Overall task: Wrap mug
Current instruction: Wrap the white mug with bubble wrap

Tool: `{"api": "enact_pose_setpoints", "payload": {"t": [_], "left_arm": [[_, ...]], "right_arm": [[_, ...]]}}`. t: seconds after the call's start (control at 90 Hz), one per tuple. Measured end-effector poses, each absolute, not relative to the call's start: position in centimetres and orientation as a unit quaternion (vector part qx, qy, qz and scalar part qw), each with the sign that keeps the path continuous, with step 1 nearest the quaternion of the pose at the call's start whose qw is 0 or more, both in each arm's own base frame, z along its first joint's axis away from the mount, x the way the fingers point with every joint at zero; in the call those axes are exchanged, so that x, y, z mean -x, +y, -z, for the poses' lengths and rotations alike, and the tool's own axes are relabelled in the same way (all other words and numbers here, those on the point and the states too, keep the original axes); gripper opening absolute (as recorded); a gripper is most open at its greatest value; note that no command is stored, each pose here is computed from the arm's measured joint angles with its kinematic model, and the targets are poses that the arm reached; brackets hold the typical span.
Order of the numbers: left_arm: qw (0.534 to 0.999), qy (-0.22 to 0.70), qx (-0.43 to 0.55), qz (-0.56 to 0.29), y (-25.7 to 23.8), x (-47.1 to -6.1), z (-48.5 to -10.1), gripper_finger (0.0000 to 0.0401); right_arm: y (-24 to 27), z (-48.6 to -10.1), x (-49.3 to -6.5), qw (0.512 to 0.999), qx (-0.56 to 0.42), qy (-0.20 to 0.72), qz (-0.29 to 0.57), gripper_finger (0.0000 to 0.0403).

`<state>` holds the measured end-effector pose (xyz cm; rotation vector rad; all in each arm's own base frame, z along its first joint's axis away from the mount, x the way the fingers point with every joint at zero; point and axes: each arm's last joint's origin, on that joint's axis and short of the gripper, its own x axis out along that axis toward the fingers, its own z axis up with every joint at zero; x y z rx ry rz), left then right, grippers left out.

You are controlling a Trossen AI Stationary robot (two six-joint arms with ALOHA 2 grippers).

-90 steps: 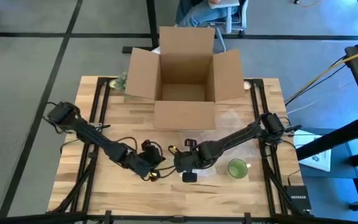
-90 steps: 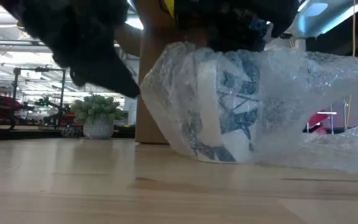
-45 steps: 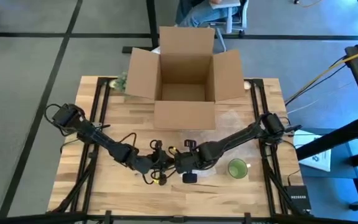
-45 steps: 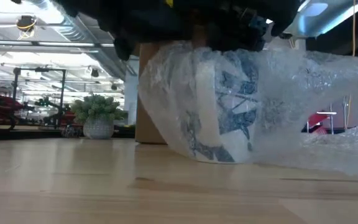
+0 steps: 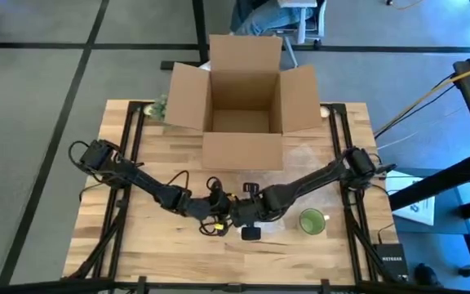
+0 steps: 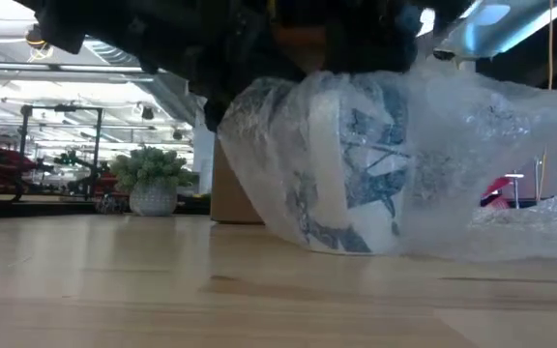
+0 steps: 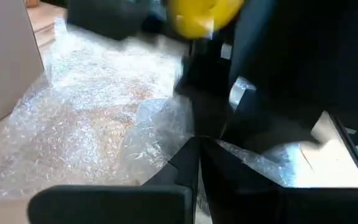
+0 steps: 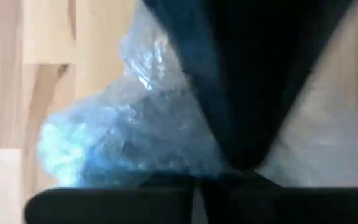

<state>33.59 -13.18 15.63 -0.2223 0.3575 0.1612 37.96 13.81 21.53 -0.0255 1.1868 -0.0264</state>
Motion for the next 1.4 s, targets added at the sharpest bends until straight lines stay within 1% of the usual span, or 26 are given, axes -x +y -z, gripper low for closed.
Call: {"api": "enact_pose_setpoints", "payload": {"t": [0.333,0.467,0.633,0.756,0.867,0.978,1.133,1.233,1.344,1.4], "left_arm": [[0.975,0.182,0.099,-0.075,-13.3,-33.5,-15.5,0.0000],[0.975,0.183,0.100,-0.073,-13.3,-33.5,-15.5,0.0000],[0.975,0.184,0.100,-0.070,-13.4,-33.5,-15.4,0.0000],[0.976,0.183,0.100,-0.069,-13.4,-33.5,-15.4,0.0000],[0.977,0.172,0.104,-0.068,-13.4,-33.6,-15.6,0.0000],[0.978,0.164,0.108,-0.067,-13.4,-33.6,-15.7,0.0000],[0.978,0.165,0.106,-0.065,-13.5,-33.6,-15.7,0.0000],[0.978,0.165,0.107,-0.065,-13.5,-33.6,-15.7,0.0000],[0.978,0.165,0.106,-0.065,-13.5,-33.6,-15.7,0.0000],[0.978,0.166,0.106,-0.065,-13.5,-33.6,-15.7,0.0000]], "right_arm": [[12.9,-27.1,-35.8,0.821,0.025,0.570,0.009,0.0001],[12.5,-29.0,-34.3,0.820,0.006,0.572,0.014,0.0001],[13.1,-30.4,-31.8,0.796,-0.016,0.604,0.022,0.0001],[14.3,-30.6,-30.8,0.797,0.003,0.604,0.028,0.0001],[14.7,-30.4,-31.2,0.813,0.021,0.580,0.047,0.0001],[14.5,-30.2,-31.2,0.810,0.036,0.582,0.065,0.0001],[14.2,-30.5,-31.9,0.838,0.063,0.530,0.110,0.0001],[14.2,-29.2,-33.2,0.851,0.062,0.514,0.095,0.0001],[14.3,-27.0,-34.5,0.846,0.051,0.529,0.039,0.0001],[14.0,-26.2,-35.0,0.841,0.044,0.538,0.034,0.0001]]}}
